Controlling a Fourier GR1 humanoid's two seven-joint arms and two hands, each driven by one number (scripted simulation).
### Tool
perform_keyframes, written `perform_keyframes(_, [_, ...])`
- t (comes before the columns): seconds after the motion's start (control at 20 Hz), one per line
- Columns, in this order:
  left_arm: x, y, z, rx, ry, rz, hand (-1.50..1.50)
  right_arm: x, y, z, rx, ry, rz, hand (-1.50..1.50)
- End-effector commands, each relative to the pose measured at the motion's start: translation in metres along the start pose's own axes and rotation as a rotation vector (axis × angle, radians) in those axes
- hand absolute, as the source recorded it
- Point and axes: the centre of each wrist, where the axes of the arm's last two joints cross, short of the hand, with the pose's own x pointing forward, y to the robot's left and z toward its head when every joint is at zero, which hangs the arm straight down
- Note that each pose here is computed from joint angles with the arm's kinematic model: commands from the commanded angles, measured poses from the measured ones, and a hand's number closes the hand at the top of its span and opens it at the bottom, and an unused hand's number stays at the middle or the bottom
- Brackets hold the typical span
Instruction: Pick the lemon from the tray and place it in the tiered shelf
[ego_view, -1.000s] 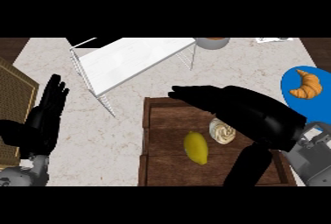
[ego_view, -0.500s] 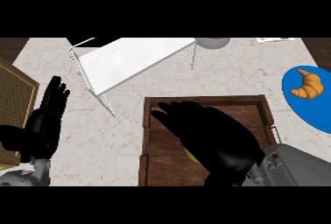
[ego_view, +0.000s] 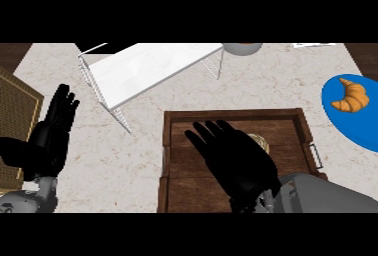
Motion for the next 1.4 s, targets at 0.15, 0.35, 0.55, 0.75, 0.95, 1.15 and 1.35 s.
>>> perform_keyframes(0.15, [0.0, 0.002, 0.004, -0.015, -0.005, 0.008, 0.0, -0.032, 0.016, -0.02, 0.032, 0.069, 0.007, -1.5])
perform_keyframes(0.35, [0.007, -0.005, 0.001, 0.013, -0.004, -0.016, 0.0, -0.012, 0.035, -0.031, 0.032, 0.047, 0.0, -1.5])
perform_keyframes(0.55, [0.02, 0.008, -0.001, 0.001, 0.008, -0.006, 0.0, -0.021, 0.032, -0.028, 0.048, 0.06, 0.009, -1.5])
perform_keyframes(0.75, [0.0, 0.005, -0.005, 0.002, 0.009, 0.003, 0.0, -0.022, 0.056, -0.047, 0.041, 0.039, 0.009, -1.5])
perform_keyframes(0.95, [0.006, -0.003, 0.01, 0.0, 0.011, 0.007, 0.0, -0.037, 0.056, -0.026, 0.006, 0.028, -0.027, -1.5])
perform_keyframes(1.15, [0.016, 0.001, 0.004, 0.015, 0.005, 0.006, 0.0, -0.037, 0.084, -0.057, 0.016, 0.004, 0.0, -1.5])
perform_keyframes(1.35, [0.006, 0.014, -0.006, -0.005, 0.004, -0.019, 0.0, -0.064, 0.084, -0.057, 0.011, 0.008, -0.018, -1.5])
